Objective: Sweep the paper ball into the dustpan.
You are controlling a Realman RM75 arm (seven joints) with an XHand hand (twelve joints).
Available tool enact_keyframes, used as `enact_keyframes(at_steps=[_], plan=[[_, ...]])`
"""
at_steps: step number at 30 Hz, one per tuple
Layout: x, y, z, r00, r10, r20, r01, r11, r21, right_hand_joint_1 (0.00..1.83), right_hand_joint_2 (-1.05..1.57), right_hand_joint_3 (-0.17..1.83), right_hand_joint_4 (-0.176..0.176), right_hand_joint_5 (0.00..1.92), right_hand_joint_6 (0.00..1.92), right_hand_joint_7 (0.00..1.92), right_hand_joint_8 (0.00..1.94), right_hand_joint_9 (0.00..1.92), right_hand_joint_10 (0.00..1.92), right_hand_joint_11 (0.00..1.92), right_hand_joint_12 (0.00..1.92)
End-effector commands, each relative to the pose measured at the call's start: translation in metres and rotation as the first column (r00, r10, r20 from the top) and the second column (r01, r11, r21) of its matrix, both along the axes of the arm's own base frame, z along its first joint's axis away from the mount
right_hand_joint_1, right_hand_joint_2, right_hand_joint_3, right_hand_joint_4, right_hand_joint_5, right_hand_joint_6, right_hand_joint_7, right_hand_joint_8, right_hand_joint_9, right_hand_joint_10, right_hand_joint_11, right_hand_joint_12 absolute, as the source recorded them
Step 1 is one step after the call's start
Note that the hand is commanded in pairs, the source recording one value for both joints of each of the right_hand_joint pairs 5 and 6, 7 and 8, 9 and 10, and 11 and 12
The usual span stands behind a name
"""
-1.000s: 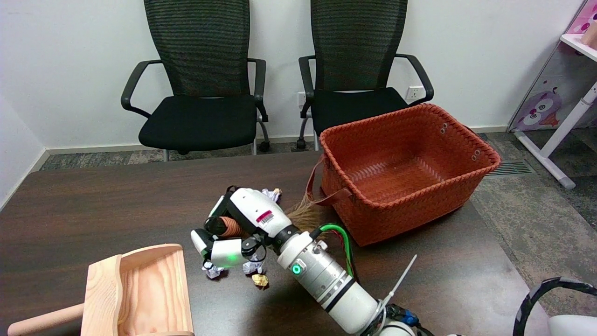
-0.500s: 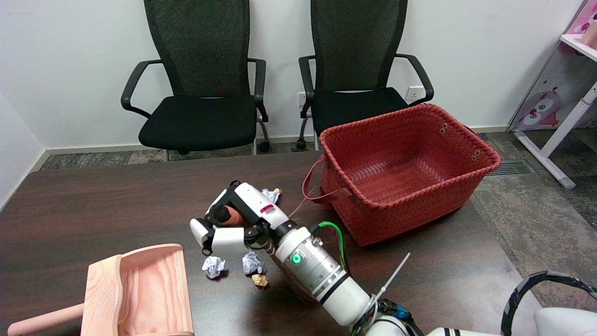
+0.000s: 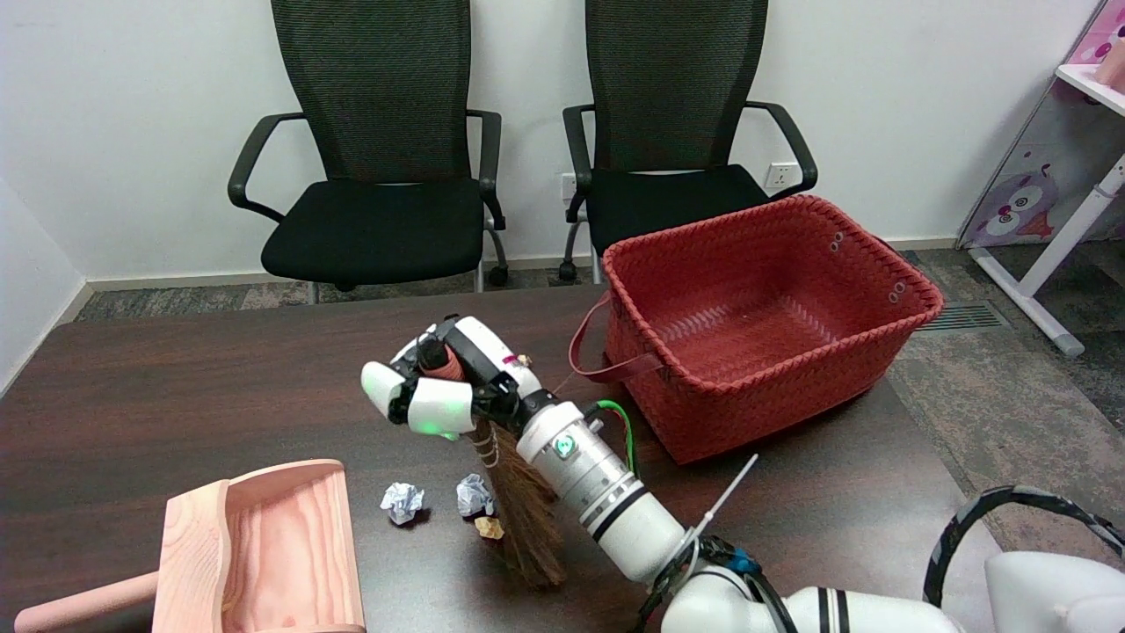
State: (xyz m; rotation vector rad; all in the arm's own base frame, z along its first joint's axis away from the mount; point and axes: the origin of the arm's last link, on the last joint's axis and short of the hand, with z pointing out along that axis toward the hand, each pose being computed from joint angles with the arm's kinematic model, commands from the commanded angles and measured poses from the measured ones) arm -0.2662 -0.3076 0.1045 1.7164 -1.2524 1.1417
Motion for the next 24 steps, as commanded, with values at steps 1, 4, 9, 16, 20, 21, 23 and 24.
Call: enact_keyframes(at_steps=[1,4,9,16,20,21,23,24], plan=[[0.026,-0.019,0.0,0.962,-0.032,0.27,0.013,0.997,0.072,0.95,1.03,1.28,-0.003,1.92,1.92,1.92,1.92,1.92,1.92,1.92,1.92],[0.03,-0.018,0.003,0.948,-0.025,0.318,0.002,0.997,0.072,0.95,1.02,1.29,-0.005,1.92,1.92,1.92,1.92,1.92,1.92,1.92,1.92],[0.035,-0.016,0.01,0.923,-0.023,0.385,-0.006,0.997,0.074,0.95,1.02,1.28,-0.004,1.92,1.92,1.92,1.92,1.92,1.92,1.92,1.92],[0.045,-0.013,0.02,0.916,0.014,0.401,-0.042,0.997,0.061,0.95,0.99,1.28,-0.006,1.92,1.92,1.92,1.92,1.92,1.92,1.92,1.92],[0.051,-0.012,0.028,0.917,0.047,0.397,-0.071,0.996,0.046,0.95,0.98,1.29,-0.007,1.92,1.92,1.92,1.92,1.92,1.92,1.92,1.92],[0.053,-0.011,0.03,0.919,0.058,0.391,-0.081,0.996,0.044,0.95,0.98,1.29,-0.007,1.92,1.92,1.92,1.92,1.92,1.92,1.92,1.92],[0.059,-0.008,0.033,0.926,0.102,0.364,-0.123,0.992,0.036,0.95,0.98,1.3,-0.007,1.92,1.92,1.92,1.92,1.92,1.92,1.92,1.92],[0.062,-0.007,0.035,0.93,0.124,0.346,-0.144,0.989,0.031,0.94,0.97,1.3,-0.008,1.92,1.92,1.92,1.92,1.92,1.92,1.92,1.92]])
